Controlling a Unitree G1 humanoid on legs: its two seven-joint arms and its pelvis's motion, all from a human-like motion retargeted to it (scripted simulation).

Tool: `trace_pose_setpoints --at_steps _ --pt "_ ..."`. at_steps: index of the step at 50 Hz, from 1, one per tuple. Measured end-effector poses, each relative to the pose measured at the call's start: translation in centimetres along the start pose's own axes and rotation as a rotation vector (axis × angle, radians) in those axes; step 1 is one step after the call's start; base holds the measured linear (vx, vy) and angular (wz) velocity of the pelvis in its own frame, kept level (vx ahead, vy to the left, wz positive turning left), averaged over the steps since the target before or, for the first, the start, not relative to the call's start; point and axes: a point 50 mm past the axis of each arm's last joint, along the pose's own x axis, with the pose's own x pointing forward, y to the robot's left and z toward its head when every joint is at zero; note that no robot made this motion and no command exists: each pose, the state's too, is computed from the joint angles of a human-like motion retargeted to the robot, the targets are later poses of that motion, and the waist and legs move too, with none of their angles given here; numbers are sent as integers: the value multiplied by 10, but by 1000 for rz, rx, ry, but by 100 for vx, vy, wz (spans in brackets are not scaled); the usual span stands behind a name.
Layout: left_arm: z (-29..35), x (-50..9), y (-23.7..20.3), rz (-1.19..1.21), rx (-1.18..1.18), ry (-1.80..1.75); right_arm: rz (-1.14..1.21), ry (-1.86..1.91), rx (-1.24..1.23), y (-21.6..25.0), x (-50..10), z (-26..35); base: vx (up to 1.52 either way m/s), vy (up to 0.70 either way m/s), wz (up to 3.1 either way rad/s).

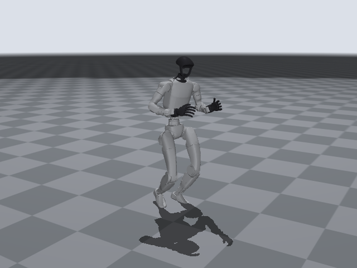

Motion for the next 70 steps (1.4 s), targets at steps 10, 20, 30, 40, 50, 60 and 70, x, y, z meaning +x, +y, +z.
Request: trace_pose_setpoints --at_steps 10,20,30,40,50,60,70 --pt "11 4 -12 -68 -35 -56 57 32 -26 -1 -7 -7 14 -6 14" --pt "0 -11 -21 -122 -67 32 -29 -173 87 -6 22 36 12 -9 -3" --pt "9 -16 -13 -198 16 -15 -9 -138 221 -2 15 36 20 0 2" --pt "26 -16 -8 -153 34 -93 117 70 223 17 -30 6 17 8 9" --pt "31 1 -10 -137 52 -165 90 30 219 9 -18 11 13 -1 16" --pt "-1 -17 -19 -172 51 26 -24 -202 208 -12 28 48 3 -8 23" --pt "1 -12 -3 -140 165 1 -70 -152 251 -19 30 38 8 -1 11"
